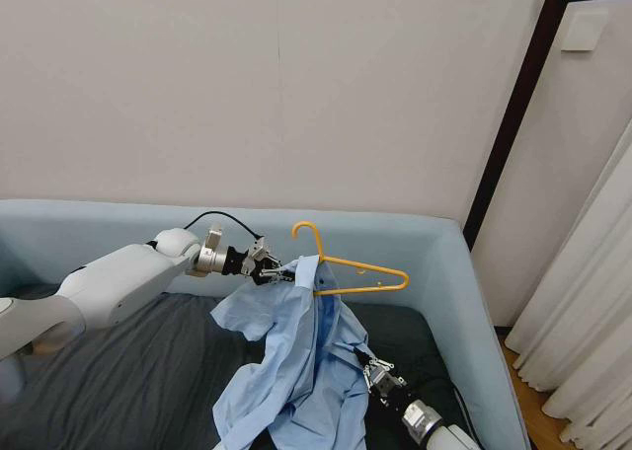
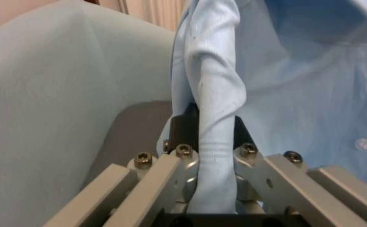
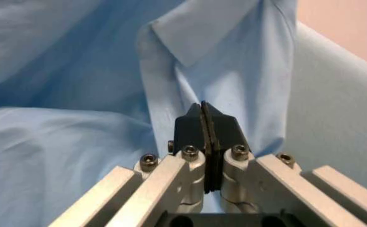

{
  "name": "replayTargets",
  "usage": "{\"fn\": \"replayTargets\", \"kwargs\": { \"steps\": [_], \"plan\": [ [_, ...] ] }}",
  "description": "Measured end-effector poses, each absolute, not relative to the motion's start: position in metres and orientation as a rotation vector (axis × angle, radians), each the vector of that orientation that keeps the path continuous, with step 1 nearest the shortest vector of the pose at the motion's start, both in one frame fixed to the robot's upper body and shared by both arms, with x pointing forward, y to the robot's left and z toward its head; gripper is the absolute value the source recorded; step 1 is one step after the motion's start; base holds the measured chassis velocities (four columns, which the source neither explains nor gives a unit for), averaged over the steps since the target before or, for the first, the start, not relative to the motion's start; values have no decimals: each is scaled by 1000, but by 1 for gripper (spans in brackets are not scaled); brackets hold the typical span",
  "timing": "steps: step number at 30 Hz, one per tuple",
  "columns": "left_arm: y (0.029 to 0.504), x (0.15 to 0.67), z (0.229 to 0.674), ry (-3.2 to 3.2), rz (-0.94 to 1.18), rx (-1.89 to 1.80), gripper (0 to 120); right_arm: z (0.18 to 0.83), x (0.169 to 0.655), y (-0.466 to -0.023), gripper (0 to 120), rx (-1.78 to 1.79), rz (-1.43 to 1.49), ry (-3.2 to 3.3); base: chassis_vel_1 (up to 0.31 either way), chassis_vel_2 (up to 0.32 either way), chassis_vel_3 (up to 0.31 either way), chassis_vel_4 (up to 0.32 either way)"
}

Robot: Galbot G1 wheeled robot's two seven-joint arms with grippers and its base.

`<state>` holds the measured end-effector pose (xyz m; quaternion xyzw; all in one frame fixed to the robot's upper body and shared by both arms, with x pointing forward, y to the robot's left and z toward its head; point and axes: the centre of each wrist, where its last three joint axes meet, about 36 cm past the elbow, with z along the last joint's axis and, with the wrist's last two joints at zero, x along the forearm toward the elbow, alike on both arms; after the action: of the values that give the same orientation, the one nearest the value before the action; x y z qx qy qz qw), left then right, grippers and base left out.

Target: Pick up the clothes from the sofa and hang them on the clothes hanger.

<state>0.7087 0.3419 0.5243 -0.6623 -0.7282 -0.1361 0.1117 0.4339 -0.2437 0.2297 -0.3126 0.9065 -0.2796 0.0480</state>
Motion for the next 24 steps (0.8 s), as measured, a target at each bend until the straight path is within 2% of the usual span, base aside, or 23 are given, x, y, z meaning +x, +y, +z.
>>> {"fn": "replayTargets", "kwargs": {
  "steps": [2,4,5,6,7,11,12,16,17,20,22,24],
  "plan": [
    [342,708,525,-2137,-400,-1948,2,229,433,-238,7,-958,-857,2754,0,0,0,0],
    [342,708,525,-2137,-400,-1948,2,229,433,-238,7,-958,-857,2754,0,0,0,0],
    [341,707,525,-2135,-398,-1952,2,228,435,-233,17,-950,-868,2753,0,0,0,0],
    [340,706,525,-2134,-395,-1954,2,227,436,-231,21,-947,-882,2749,0,0,0,0],
    [340,706,525,-2134,-395,-1954,2,227,436,-231,21,-947,-882,2749,0,0,0,0],
    [337,704,525,-2134,-378,-1960,2,224,436,-223,39,-924,-943,2739,0,0,0,0],
    [337,704,525,-2134,-378,-1960,2,224,436,-223,39,-924,-943,2739,0,0,0,0],
    [335,703,526,-2131,-372,-1965,2,224,438,-220,56,-905,-987,2728,0,0,0,0],
    [335,703,526,-2131,-372,-1965,2,224,438,-220,56,-905,-987,2728,0,0,0,0],
    [333,703,527,-2128,-366,-1971,2,223,442,-219,71,-889,-1025,2728,0,0,0,0],
    [332,703,527,-2127,-365,-1972,2,222,443,-219,74,-885,-1038,2731,0,0,0,0],
    [329,701,528,-2122,-361,-1980,2,221,445,-218,86,-878,-1061,2744,0,0,0,0]
  ]
}}
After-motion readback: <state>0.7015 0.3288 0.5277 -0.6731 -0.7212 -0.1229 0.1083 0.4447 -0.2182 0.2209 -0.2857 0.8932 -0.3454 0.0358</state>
